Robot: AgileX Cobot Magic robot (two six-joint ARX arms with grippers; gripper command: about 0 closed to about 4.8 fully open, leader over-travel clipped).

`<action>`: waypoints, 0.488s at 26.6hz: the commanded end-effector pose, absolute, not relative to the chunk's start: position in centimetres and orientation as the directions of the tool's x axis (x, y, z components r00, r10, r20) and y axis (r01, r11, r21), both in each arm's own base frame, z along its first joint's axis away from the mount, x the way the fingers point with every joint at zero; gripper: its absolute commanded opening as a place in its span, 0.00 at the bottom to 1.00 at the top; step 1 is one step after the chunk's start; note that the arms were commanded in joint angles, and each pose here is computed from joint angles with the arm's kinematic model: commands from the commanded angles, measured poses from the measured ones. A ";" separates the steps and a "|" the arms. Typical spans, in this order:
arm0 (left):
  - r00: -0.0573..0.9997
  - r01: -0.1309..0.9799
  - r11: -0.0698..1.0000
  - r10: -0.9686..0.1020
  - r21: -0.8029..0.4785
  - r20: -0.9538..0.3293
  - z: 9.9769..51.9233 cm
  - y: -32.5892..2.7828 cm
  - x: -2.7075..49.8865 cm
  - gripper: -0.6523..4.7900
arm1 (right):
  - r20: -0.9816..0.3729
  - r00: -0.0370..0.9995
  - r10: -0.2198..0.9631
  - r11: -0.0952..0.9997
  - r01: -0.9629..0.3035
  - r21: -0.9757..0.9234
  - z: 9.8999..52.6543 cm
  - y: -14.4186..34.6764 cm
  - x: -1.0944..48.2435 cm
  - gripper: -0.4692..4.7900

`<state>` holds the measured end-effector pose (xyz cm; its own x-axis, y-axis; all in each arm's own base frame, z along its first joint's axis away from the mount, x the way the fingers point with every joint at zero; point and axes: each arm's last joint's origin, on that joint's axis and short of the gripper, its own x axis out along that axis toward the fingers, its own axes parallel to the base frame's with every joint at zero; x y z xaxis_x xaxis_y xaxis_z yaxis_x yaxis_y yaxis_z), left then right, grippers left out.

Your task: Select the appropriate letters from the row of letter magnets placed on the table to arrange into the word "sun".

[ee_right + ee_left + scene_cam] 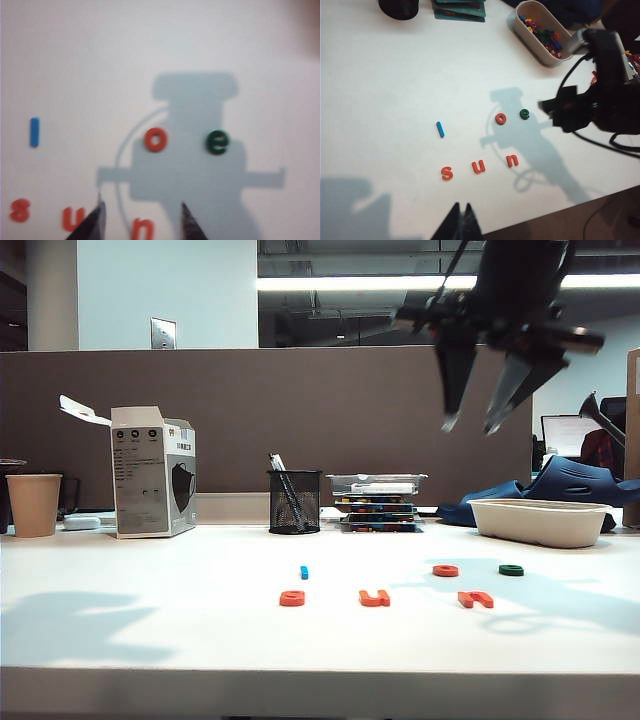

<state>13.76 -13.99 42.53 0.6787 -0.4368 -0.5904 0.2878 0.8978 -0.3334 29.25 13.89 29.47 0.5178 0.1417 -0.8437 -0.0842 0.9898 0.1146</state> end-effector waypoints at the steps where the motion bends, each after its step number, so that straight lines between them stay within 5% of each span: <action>1: 0.683 0.290 0.897 -0.439 -0.334 -0.584 42.7 -13.9 13.7 0.11 | -0.795 0.606 0.026 0.999 -0.037 0.004 31.5 11.6 28.9 0.30; 3: 0.683 0.291 0.897 -0.439 -0.334 -0.584 42.7 -13.9 13.7 0.11 | -0.762 0.647 -0.041 0.999 0.003 -0.051 33.0 9.4 28.2 0.08; 13: 0.816 0.366 0.926 -0.368 -0.094 -0.445 44.1 -13.8 14.7 0.11 | -0.628 0.766 -0.140 0.989 0.136 -0.054 38.1 1.8 23.6 0.08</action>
<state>14.30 -14.14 43.22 0.7533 -0.4104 -0.5139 0.3813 0.9092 -0.1671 24.17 2.26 37.60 0.7482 -0.1394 -0.6487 0.1398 0.9889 -0.0513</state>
